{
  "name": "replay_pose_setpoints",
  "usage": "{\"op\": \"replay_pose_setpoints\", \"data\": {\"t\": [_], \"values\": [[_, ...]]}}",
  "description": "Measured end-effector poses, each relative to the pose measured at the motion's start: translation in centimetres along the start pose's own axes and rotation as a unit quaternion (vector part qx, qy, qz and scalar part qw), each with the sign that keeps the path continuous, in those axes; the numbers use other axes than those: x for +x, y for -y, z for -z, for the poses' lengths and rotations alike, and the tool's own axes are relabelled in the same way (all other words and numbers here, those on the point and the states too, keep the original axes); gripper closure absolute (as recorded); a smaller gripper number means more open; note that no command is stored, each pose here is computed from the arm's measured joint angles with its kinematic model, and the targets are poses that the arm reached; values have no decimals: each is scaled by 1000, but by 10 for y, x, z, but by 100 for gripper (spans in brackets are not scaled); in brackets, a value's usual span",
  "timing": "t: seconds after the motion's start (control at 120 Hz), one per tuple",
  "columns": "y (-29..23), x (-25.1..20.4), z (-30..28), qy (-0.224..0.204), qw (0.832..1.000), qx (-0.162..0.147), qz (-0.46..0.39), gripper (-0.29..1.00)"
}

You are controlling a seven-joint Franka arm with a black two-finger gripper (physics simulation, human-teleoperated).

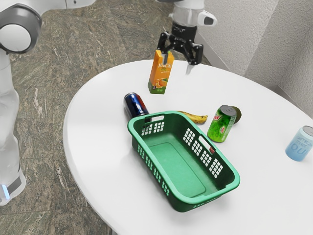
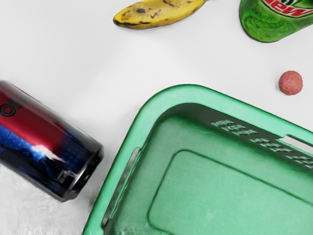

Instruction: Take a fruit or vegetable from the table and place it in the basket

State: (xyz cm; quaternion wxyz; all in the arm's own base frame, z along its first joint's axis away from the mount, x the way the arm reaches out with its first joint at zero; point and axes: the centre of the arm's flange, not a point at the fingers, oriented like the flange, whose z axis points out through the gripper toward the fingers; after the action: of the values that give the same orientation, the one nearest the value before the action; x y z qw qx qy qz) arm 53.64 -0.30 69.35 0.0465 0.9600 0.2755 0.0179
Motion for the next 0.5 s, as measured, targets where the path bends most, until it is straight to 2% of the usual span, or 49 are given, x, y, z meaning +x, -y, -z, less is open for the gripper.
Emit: {"op": "replay_pose_setpoints", "data": {"t": [0.083,0.233,0.4,0.458,0.5], "values": [[8,2,1,12,992,1,127,0],[29,11,1,22,956,7,292,0],[54,19,8,39,933,-9,356,0],[61,20,13,42,935,-18,352,0],[67,22,13,33,941,-10,337,0]]}}
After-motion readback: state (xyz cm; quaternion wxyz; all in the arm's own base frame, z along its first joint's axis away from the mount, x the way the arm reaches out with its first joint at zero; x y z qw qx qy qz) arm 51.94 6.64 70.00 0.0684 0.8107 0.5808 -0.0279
